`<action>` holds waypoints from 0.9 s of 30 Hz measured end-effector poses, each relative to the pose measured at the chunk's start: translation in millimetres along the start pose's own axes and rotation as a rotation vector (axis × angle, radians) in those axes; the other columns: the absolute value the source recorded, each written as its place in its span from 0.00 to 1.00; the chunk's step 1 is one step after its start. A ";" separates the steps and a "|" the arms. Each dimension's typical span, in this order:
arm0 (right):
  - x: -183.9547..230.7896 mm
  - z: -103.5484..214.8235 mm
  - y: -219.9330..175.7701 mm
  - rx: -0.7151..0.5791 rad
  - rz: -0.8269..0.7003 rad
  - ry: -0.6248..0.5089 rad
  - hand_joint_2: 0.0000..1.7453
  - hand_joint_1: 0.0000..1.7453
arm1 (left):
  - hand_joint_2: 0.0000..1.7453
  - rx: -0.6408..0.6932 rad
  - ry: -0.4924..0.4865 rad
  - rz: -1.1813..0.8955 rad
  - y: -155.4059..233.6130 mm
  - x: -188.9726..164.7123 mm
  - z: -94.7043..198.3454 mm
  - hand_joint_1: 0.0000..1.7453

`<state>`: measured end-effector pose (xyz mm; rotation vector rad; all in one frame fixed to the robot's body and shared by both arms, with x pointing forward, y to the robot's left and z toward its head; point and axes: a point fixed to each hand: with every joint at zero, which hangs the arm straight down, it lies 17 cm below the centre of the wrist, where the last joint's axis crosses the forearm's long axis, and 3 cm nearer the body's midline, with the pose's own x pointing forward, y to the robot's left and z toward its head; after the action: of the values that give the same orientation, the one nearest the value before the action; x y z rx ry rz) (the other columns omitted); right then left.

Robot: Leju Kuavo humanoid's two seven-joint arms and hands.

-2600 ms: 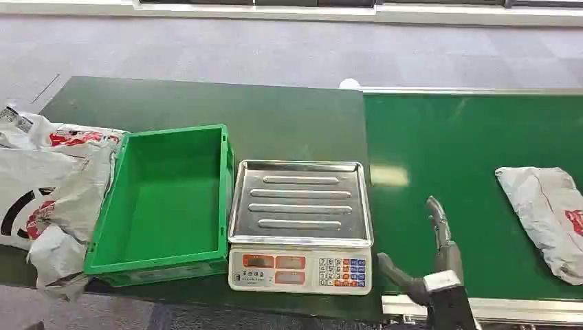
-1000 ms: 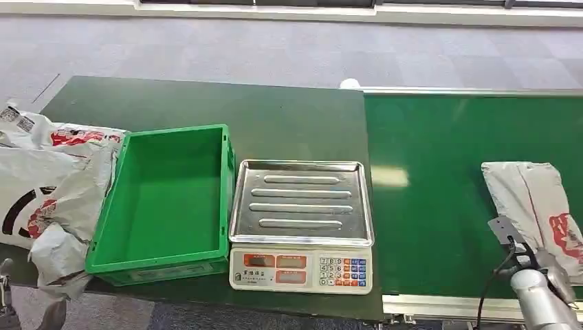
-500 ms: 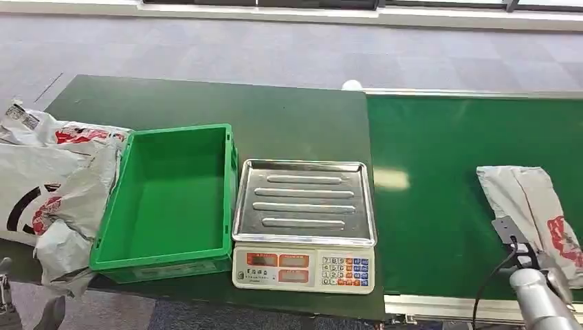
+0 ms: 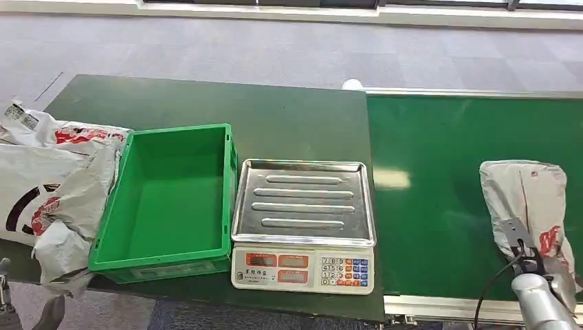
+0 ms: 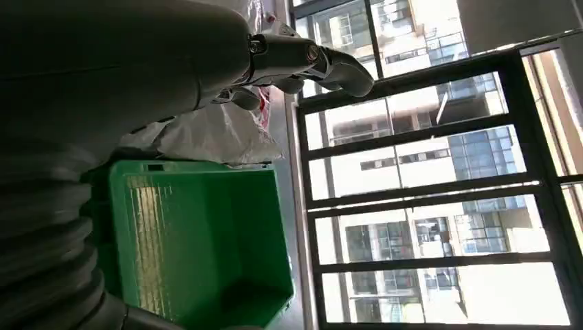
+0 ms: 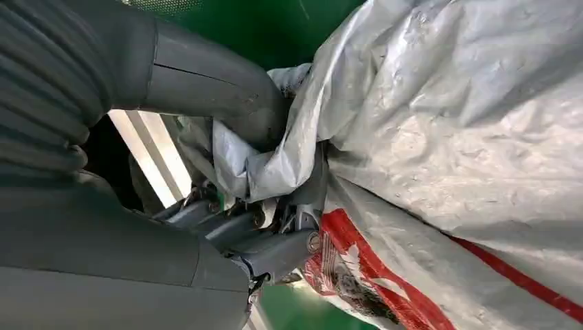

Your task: Moved the parcel from conveyor to table for the left to box.

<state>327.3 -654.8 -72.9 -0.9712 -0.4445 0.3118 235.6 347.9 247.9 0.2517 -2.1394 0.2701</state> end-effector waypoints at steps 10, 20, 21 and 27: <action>30.6 3.2 -2.8 -0.028 -0.127 -0.140 1.00 1.00 | 1.00 0.000 -0.015 -0.006 2.7 2.1 0.2 0.00; 230.5 122.9 -113.4 -0.324 -0.645 -0.822 1.00 1.00 | 1.00 0.010 -0.073 -0.048 3.7 9.8 -4.0 0.00; 251.9 148.0 -122.0 -0.356 -0.652 -0.894 1.00 1.00 | 1.00 0.013 -0.077 -0.053 2.9 10.2 -4.3 0.00; 339.9 279.1 -126.9 -0.306 -0.691 -1.245 1.00 1.00 | 1.00 -0.011 -0.089 -0.031 -7.4 11.3 -3.1 0.00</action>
<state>491.2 -369.6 245.5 -0.7565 -1.9544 0.1820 234.1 340.9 259.8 0.2954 -2.2223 0.2327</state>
